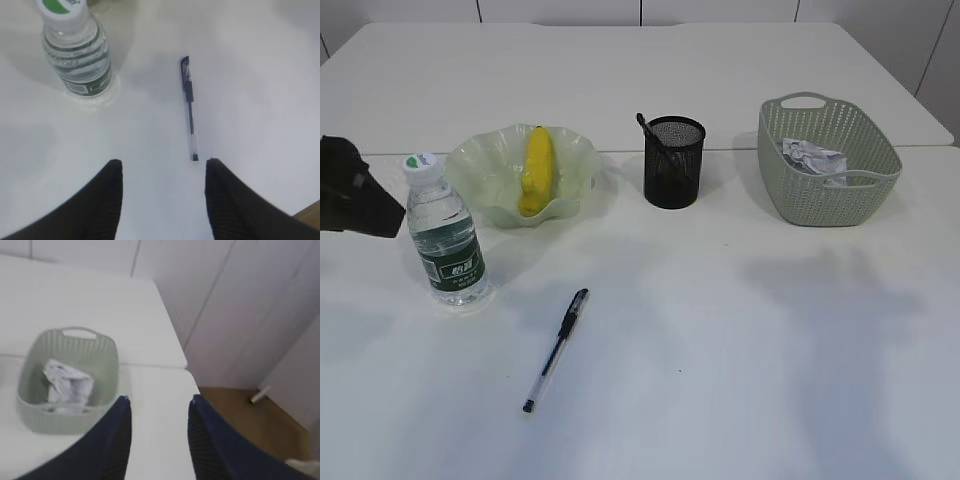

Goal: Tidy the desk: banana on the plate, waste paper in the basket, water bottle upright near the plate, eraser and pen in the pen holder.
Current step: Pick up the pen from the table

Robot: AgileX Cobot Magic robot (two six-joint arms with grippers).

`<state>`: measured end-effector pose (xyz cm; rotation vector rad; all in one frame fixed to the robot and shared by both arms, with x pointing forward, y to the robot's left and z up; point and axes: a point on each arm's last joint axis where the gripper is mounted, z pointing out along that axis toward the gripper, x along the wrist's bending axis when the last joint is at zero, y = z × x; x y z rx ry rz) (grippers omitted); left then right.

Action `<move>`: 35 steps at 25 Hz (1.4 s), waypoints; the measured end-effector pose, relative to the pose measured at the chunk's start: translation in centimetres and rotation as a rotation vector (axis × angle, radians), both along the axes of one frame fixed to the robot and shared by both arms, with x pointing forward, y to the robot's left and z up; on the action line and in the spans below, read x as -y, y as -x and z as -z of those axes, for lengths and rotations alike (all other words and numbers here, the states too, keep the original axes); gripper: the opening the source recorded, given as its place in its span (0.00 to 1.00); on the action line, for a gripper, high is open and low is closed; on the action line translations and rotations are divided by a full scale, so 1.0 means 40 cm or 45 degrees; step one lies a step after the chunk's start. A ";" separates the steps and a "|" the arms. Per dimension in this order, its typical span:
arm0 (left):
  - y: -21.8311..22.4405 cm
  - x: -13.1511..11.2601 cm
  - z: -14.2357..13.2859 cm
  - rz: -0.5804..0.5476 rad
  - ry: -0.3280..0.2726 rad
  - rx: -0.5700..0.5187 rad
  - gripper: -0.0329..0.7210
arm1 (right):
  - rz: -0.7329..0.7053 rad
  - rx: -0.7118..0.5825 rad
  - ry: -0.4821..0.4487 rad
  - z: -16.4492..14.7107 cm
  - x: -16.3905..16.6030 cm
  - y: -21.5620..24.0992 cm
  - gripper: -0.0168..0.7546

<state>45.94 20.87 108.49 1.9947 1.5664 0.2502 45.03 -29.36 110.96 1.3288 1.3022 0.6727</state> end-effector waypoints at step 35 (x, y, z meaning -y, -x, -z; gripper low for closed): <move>-0.119 0.133 0.218 0.094 -0.054 -0.201 0.63 | -0.310 -0.697 -0.389 0.041 -0.039 0.227 0.39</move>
